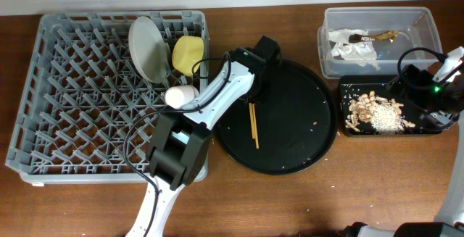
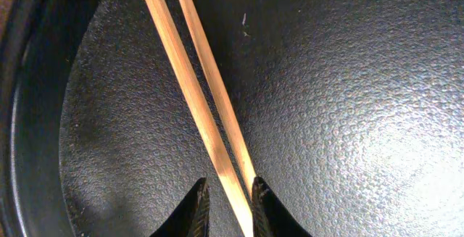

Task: Sort waste into correct bins and load items into the dishwasher rack
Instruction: 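Pick one chopstick from the round tray and drop it in the rack, then pick the second chopstick and place it in the rack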

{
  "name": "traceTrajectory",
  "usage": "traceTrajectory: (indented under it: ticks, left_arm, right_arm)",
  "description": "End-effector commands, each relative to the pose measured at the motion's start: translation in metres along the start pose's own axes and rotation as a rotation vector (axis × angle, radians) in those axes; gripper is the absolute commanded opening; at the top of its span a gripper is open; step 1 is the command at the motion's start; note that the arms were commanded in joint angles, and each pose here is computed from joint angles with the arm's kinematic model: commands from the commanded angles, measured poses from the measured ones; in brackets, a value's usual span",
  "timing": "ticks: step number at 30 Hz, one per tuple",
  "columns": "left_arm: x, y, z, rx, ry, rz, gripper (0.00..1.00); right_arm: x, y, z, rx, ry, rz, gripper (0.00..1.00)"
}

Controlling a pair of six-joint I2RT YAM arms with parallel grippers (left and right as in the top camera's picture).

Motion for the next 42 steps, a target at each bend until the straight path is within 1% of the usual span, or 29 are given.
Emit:
traceTrajectory:
  ticks: [1, 4, 6, 8, 9, 12, 13, 15, 16, 19, 20, 21, 22, 23, 24, 26, 28, 29, 31, 32, 33, 34, 35, 36, 37, 38, 40, 41, 42]
  left_arm:
    - [-0.029, -0.01, 0.005, 0.004, 0.042, 0.051, 0.14]
    - [-0.029, -0.01, 0.005, 0.004, 0.042, 0.05, 0.13]
    - [-0.029, -0.01, 0.005, 0.004, 0.041, 0.049, 0.01]
    - [-0.027, -0.009, 0.004, 0.004, 0.039, 0.046, 0.01]
    - [-0.016, -0.006, 0.006, 0.009, 0.044, 0.053, 0.01]
    - [0.061, 0.029, 0.027, 0.048, 0.037, 0.02, 0.01]
    - [0.101, 0.043, 0.037, 0.052, 0.018, -0.027, 0.01]
    - [0.179, 0.063, 0.084, 0.133, 0.029, -0.157, 0.01]
    - [0.201, 0.067, 0.09, 0.094, -0.042, -0.191, 0.01]
    - [0.268, 0.056, 0.127, 0.122, -0.045, -0.298, 0.01]
    - [0.283, 0.043, 0.141, 0.142, -0.026, -0.297, 0.01]
    - [0.293, 0.018, 0.163, 0.183, 0.001, -0.257, 0.01]
    - [0.292, 0.0, 0.18, 0.216, 0.028, -0.212, 0.01]
    - [0.284, -0.021, 0.209, 0.27, 0.107, -0.158, 0.01]
    - [0.268, -0.029, 0.223, 0.277, 0.152, -0.119, 0.01]
    - [0.209, -0.018, 0.228, 0.185, 0.165, -0.099, 0.0]
    - [0.143, -0.009, 0.23, 0.162, 0.157, -0.139, 0.0]
    - [0.12, -0.012, 0.232, 0.16, 0.158, -0.142, 0.0]
    - [0.096, -0.015, 0.238, 0.163, 0.184, -0.161, 0.0]
    - [0.096, -0.014, 0.238, 0.163, 0.182, -0.169, 0.02]
    - [0.097, -0.012, 0.24, 0.165, 0.199, -0.179, 0.13]
    - [0.097, -0.012, 0.242, 0.166, 0.215, -0.183, 0.18]
    - [0.098, -0.011, 0.246, 0.167, 0.239, -0.188, 0.18]
    - [0.099, -0.011, 0.248, 0.168, 0.258, -0.193, 0.27]
    - [0.099, -0.01, 0.249, 0.169, 0.26, -0.196, 0.39]
    - [0.102, -0.007, 0.247, 0.17, 0.253, -0.206, 0.42]
    - [0.125, 0.009, 0.231, 0.167, 0.146, -0.264, 0.42]
    - [0.146, 0.021, 0.217, 0.159, 0.058, -0.315, 0.42]
    - [0.176, 0.035, 0.194, 0.13, -0.073, -0.379, 0.42]
  right_arm:
    - [0.004, -0.001, 0.001, 0.012, -0.009, -0.008, 0.99]
    - [0.004, -0.001, 0.001, 0.012, -0.009, -0.008, 0.99]
    - [0.004, -0.001, 0.001, 0.012, -0.009, -0.008, 0.99]
    - [0.004, -0.001, 0.001, 0.012, -0.009, -0.008, 0.99]
    - [0.004, -0.001, 0.001, 0.022, -0.009, -0.008, 0.99]
    - [0.004, -0.001, 0.001, 0.027, -0.008, -0.008, 0.99]
    - [0.004, -0.001, 0.001, 0.027, -0.008, -0.008, 0.99]
    - [0.004, -0.001, 0.001, 0.027, -0.008, -0.008, 0.99]
    - [0.004, -0.001, 0.001, 0.027, -0.008, -0.008, 0.99]
    - [0.004, -0.001, 0.001, 0.026, -0.008, -0.005, 0.99]
    - [0.004, -0.001, 0.001, 0.027, -0.008, -0.008, 0.99]
    - [0.004, 0.0, 0.001, 0.027, -0.008, -0.01, 0.99]
    - [0.004, 0.0, 0.001, 0.028, -0.008, -0.012, 0.99]
    - [0.004, 0.001, 0.001, 0.028, -0.008, -0.016, 0.98]
    - [0.004, 0.001, 0.001, 0.029, -0.008, -0.018, 0.99]
    - [0.004, 0.001, 0.001, 0.029, -0.008, -0.018, 0.99]
    - [0.004, 0.001, 0.001, 0.028, -0.008, -0.015, 0.99]
    - [0.004, 0.001, 0.001, 0.028, -0.009, -0.015, 0.98]
    - [0.004, 0.001, 0.001, 0.028, -0.009, -0.015, 0.99]
    - [0.004, 0.001, 0.001, 0.028, -0.009, -0.015, 0.99]
    - [0.004, 0.0, 0.001, 0.028, -0.008, -0.013, 0.98]
    - [0.004, -0.001, 0.001, 0.027, -0.008, -0.008, 0.98]
    - [0.004, -0.001, 0.001, 0.027, -0.008, -0.007, 0.98]
    - [0.004, -0.001, 0.001, 0.027, -0.008, -0.008, 0.99]
    - [0.004, -0.001, 0.001, 0.027, -0.008, -0.008, 0.99]
    - [0.004, -0.001, 0.001, 0.027, -0.008, -0.008, 0.99]
    - [0.004, -0.001, 0.001, 0.027, -0.008, -0.008, 0.99]
    - [0.004, -0.001, 0.001, 0.027, -0.008, -0.008, 0.98]
    - [0.004, -0.001, 0.001, 0.027, -0.008, -0.008, 0.98]
Point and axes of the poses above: each gripper's point midway between its finger pads, its own x axis back along the fingers, its own z axis along the line the jaws close on, y = z × x, the point moved 3 cm from there along x, back along the fingers, and after that the axes turned 14 degrees about x, right-handed, at the moved point
